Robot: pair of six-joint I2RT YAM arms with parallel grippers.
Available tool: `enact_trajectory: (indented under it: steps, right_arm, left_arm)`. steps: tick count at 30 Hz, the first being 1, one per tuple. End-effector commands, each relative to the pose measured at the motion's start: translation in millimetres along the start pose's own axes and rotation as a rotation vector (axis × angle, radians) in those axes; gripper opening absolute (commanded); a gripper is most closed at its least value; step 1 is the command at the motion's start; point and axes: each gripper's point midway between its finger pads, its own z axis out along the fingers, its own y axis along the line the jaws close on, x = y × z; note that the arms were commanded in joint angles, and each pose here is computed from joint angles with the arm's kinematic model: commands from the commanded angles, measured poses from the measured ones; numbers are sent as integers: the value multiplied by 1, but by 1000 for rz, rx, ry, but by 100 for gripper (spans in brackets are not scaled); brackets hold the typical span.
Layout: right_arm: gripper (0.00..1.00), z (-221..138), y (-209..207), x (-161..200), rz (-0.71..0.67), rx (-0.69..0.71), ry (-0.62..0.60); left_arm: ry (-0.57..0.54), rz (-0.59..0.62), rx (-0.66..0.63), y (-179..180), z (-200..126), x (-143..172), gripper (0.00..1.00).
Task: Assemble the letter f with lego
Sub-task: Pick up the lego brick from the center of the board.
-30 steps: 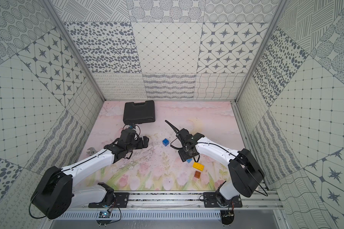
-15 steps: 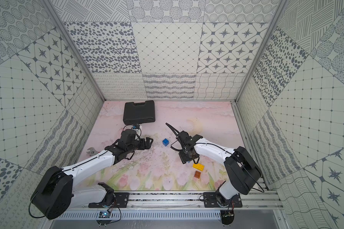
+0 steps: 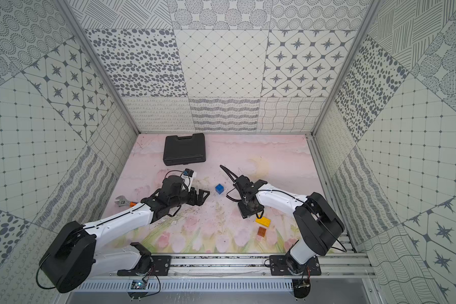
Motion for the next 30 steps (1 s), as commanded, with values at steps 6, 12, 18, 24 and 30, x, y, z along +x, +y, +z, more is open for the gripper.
enact_trajectory:
  steps: [6,12,18,24,30]
  right_arm:
    - [46,9,2,3,10,-4,25]
    - [46,10,1,3,12,0,27]
    - [37,13,2,4,8,-3,42]
    - [31,2,6,-8,-4,-17,8]
    - [30,-28,17,-51,-50,-41,-75]
  left_arm:
    - [-41,52,64,-13,-4,-8,97]
    - [-27,50,67,-13,-1,-2,97]
    - [-22,51,62,-11,2,2,96]
    - [-24,59,62,-10,4,6,95]
    - [-43,70,36,-6,7,9,92]
